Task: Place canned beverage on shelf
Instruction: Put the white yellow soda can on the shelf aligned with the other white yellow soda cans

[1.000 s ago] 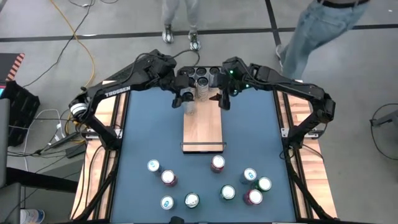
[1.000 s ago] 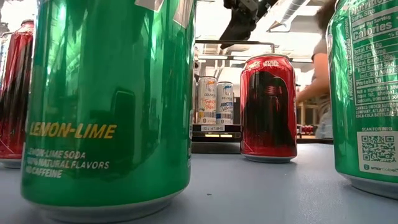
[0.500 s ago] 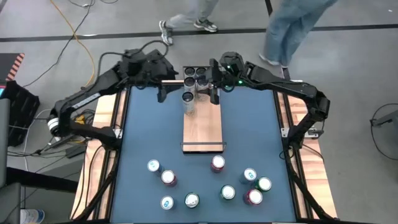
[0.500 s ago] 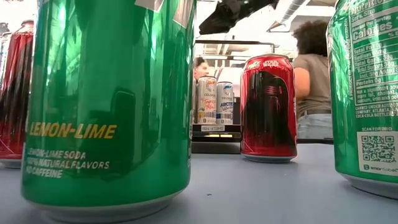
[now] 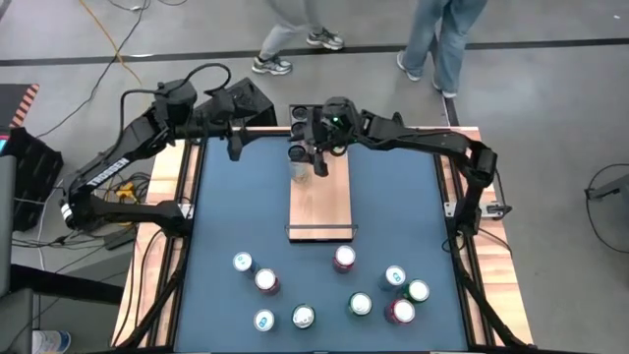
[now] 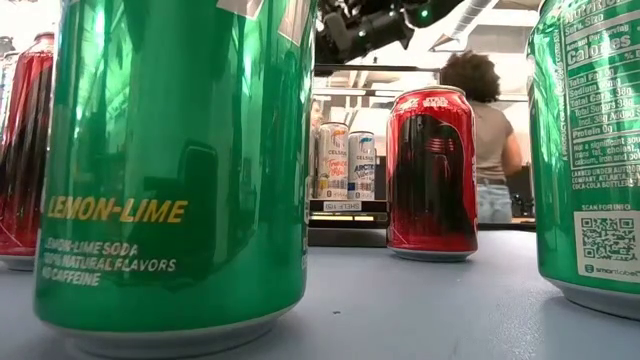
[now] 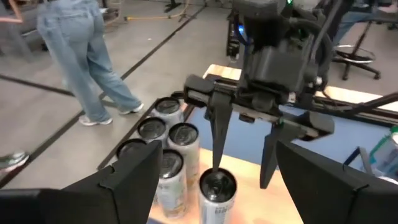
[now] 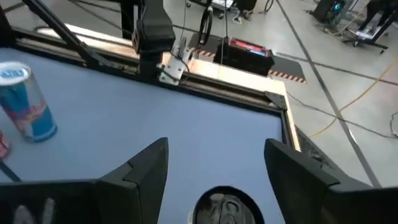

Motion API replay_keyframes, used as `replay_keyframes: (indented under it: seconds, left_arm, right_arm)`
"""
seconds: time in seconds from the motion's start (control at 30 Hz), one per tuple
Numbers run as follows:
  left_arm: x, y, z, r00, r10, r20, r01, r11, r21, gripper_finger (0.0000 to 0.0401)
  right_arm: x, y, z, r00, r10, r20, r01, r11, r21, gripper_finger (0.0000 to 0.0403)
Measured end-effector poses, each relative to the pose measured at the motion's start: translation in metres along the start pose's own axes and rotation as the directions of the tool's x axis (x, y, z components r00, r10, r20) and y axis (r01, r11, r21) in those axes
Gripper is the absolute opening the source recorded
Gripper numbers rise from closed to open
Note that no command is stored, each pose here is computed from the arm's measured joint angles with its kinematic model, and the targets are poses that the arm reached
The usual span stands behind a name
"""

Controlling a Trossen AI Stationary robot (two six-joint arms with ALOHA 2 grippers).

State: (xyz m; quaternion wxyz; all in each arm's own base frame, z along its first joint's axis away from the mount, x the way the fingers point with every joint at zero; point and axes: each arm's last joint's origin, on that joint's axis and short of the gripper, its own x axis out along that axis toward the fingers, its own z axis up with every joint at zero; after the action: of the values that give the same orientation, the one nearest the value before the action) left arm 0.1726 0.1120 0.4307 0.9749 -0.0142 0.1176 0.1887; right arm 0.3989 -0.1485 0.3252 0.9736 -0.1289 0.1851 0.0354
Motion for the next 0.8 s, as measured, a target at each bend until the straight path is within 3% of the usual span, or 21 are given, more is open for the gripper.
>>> replay_keyframes:
  seconds: [0.57,0.8]
  left_arm:
    - [0.005,0.001,-0.005,0.999,0.014,-0.051,-0.015,1.0,-0.021,0.03]
    - [0.005,0.001,-0.005,0.999,0.014,-0.052,-0.015,1.0,-0.021,0.03]
  right_arm:
    - [0.027,-0.013,-0.043,0.992,0.021,-0.128,-0.006,0.993,0.116,0.0256]
    - [0.03,-0.008,-0.045,0.988,0.04,-0.146,-0.022,0.992,0.122,0.0256]
